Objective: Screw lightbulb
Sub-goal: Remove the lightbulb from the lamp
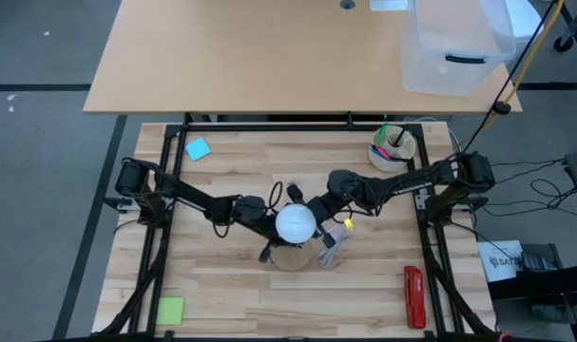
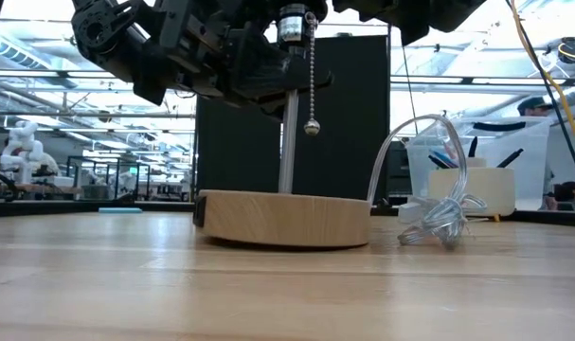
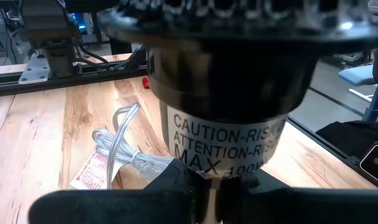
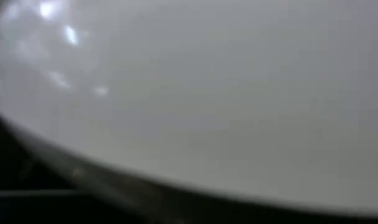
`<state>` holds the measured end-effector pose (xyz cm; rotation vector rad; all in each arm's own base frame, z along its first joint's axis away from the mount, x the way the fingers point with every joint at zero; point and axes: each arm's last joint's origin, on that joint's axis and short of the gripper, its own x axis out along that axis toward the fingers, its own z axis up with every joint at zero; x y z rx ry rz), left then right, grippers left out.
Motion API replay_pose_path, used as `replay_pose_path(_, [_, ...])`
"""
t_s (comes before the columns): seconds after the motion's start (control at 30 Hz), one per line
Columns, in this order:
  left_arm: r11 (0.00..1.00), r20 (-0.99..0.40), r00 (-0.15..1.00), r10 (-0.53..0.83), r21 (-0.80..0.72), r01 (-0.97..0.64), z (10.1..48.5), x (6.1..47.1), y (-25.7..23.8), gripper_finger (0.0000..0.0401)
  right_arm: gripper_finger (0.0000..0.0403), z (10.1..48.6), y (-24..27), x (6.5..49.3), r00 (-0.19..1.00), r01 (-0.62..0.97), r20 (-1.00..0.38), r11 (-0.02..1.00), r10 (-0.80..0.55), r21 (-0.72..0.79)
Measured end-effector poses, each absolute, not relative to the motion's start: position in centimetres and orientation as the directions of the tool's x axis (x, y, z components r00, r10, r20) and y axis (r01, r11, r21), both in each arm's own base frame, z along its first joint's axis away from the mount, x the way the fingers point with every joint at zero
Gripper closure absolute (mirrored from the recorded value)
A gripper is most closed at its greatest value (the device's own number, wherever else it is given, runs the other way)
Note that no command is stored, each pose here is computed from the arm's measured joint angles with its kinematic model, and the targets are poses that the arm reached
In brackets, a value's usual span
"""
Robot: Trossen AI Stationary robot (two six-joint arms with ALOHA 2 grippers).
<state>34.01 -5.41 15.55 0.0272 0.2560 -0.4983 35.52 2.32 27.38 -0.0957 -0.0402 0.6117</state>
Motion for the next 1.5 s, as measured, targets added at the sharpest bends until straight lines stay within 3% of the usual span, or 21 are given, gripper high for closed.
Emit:
replay_pose_path(0.53, [0.878, -0.256, 0.845, -0.47, -0.032, 0.478, 15.4, 34.0, -5.4, 0.0373, 0.0138, 27.8, 4.2, 35.6, 0.91, -0.41, 0.028, 0.908, 0.413, -0.089])
replay_pose_path(1.07, [0.883, -0.251, 0.851, -0.461, -0.038, 0.467, 15.5, 34.0, -5.4, 0.0373, 0.0136, 29.7, 6.7, 32.5, 0.982, -0.155, -0.126, 0.978, 0.137, -0.138])
replay_pose_path(1.5, [0.886, -0.253, 0.854, -0.455, -0.036, 0.462, 15.5, 34.0, -5.4, 0.0373, 0.0136, 30.1, 8.9, 31.2, 0.986, -0.098, -0.145, 0.986, 0.077, -0.137])
